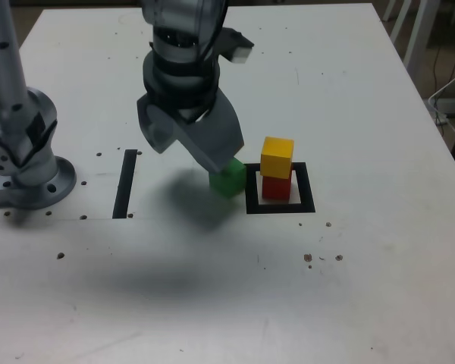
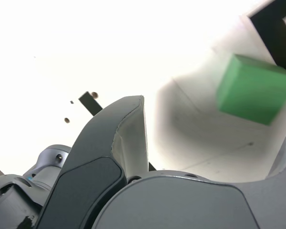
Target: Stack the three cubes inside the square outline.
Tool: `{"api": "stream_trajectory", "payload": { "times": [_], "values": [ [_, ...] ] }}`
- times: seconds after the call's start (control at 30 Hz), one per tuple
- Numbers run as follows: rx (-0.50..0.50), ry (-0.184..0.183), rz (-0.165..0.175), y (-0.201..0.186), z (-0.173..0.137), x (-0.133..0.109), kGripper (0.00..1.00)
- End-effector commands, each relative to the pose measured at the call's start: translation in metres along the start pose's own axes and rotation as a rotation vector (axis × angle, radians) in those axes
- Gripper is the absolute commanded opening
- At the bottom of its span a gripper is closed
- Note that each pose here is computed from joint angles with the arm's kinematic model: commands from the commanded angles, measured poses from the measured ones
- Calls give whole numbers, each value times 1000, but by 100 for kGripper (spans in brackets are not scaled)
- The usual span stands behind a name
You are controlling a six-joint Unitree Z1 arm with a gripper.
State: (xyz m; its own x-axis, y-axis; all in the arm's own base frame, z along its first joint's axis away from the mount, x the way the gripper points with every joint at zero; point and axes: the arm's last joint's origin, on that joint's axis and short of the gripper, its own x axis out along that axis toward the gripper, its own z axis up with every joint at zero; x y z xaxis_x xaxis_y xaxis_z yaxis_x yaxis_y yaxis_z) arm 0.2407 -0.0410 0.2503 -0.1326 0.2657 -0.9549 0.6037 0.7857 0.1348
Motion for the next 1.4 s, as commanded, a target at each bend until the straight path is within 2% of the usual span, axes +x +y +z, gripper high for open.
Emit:
{"api": "stream_trajectory", "payload": {
  "times": [0.0, 0.23, 0.7, 1.37],
  "values": [
    [10, 0, -2, -2, 4, -1, 99],
    [30, 2, -4, -7, 12, 2, 99],
    [38, 30, -21, -9, 34, 21, 98],
    [29, 53, -25, -8, 38, 32, 93]
  ]
}}
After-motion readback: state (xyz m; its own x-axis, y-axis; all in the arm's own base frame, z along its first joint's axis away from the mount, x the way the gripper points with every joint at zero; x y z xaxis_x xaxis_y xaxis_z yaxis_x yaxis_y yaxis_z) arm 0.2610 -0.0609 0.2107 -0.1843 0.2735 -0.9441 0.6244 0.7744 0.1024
